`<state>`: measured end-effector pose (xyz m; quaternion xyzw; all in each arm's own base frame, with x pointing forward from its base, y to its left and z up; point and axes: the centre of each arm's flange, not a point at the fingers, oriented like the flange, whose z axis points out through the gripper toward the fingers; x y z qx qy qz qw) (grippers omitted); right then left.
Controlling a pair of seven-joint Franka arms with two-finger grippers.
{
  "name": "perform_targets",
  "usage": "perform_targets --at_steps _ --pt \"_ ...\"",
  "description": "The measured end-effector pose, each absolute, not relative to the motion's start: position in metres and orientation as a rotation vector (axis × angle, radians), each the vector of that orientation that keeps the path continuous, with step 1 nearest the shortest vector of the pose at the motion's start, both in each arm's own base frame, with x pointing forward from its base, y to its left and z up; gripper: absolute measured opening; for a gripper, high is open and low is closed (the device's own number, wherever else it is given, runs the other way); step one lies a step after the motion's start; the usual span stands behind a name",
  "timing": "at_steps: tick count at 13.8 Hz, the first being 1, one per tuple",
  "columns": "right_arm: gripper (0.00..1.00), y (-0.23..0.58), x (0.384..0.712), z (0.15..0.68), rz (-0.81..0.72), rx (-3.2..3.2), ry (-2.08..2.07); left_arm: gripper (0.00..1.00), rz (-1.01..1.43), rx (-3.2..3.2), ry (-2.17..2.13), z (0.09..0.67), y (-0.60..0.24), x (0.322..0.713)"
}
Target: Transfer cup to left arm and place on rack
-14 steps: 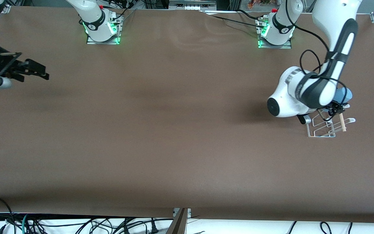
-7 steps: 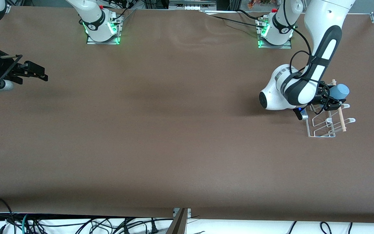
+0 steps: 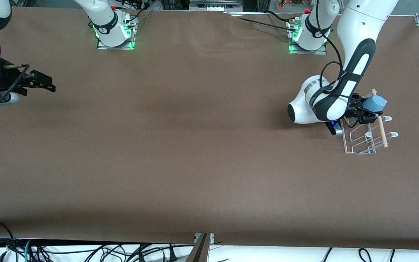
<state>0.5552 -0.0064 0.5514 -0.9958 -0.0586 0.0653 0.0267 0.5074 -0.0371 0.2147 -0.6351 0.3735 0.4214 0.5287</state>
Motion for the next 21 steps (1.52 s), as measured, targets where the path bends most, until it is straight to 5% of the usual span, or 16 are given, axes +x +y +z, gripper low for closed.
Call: perform_targets --at_steps 2,7,12,21 --pt "0.99 -0.005 0.555 0.551 0.203 -3.076 -0.184 0.99 0.99 -1.514 0.881 0.216 -0.037 0.51" --pt "0.99 -0.005 0.556 0.549 0.21 -3.076 -0.185 1.0 0.958 -1.703 0.772 0.253 -0.04 0.538" --pt "0.99 0.003 0.557 0.547 0.217 -3.075 -0.207 1.0 0.884 -2.262 0.523 0.355 -0.045 0.59" --pt "0.99 0.008 0.558 0.544 0.227 -3.074 -0.221 1.0 0.342 -2.986 0.114 0.525 -0.084 0.639"
